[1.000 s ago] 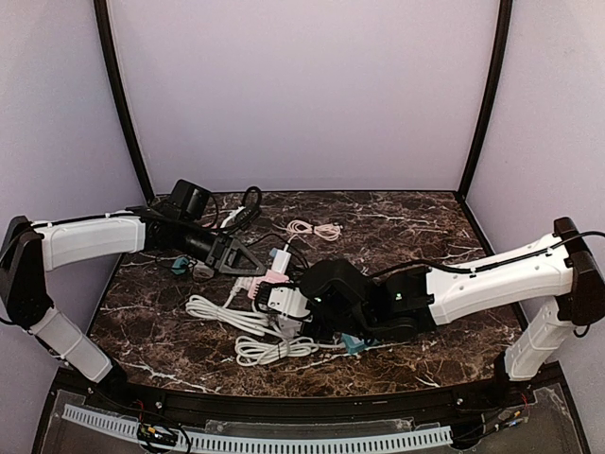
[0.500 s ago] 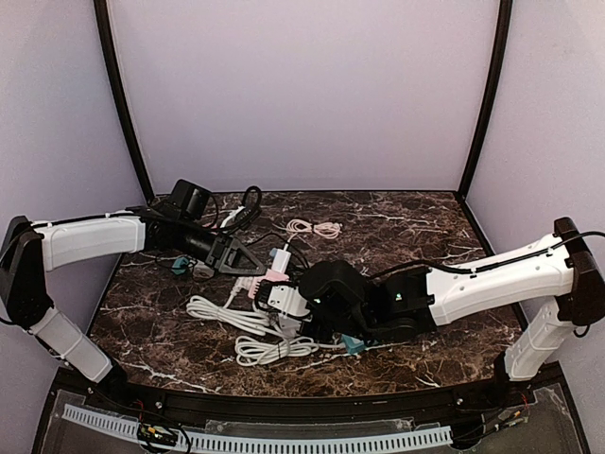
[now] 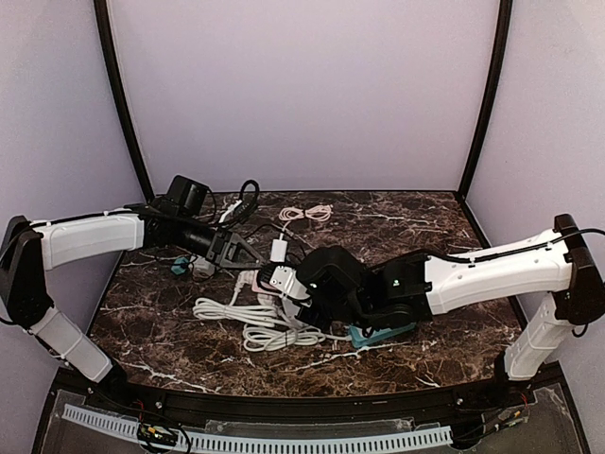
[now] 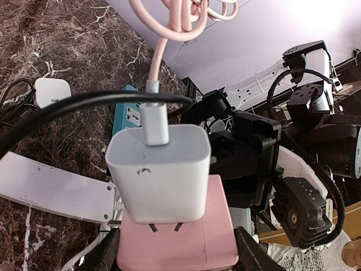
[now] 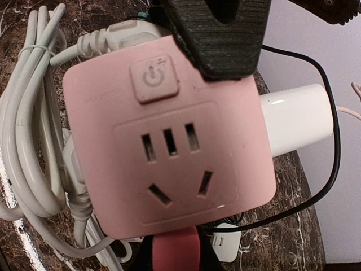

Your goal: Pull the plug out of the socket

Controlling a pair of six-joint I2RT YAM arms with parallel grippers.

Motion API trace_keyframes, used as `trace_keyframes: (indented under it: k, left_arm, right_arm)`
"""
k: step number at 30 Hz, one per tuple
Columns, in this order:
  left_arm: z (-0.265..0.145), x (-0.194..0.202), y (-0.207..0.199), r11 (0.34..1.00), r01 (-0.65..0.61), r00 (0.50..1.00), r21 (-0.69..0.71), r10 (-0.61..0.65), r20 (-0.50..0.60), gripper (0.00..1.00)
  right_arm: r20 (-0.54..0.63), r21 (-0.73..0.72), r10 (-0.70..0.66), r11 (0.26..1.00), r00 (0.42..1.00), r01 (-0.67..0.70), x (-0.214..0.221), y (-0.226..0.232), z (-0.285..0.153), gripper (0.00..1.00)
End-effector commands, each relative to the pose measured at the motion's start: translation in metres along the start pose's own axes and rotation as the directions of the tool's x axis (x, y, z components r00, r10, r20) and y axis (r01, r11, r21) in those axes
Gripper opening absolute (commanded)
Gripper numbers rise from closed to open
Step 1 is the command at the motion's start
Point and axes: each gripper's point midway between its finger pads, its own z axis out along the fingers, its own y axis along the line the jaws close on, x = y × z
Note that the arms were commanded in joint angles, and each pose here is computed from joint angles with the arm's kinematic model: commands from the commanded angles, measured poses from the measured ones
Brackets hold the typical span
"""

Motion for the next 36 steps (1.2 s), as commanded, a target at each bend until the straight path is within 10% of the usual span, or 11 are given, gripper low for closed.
trace_keyframes:
  k: [1, 36]
  left_arm:
    - [-0.01, -0.019, 0.0, 0.998, -0.047, 0.997, -0.048, 0.049, 0.052, 0.11]
    - [-0.028, -0.029, 0.022, 0.994, 0.01, 0.994, -0.108, 0.002, 0.108, 0.08]
  right_arm:
    - [0.021, 0.069, 0.074, 0.995, 0.997, -0.075, -0.013, -0.021, -0.004, 0.0]
    - [0.126, -0.067, -0.124, 0.989, 0.984, 0.133, -0.029, 0.036, -0.027, 0.0]
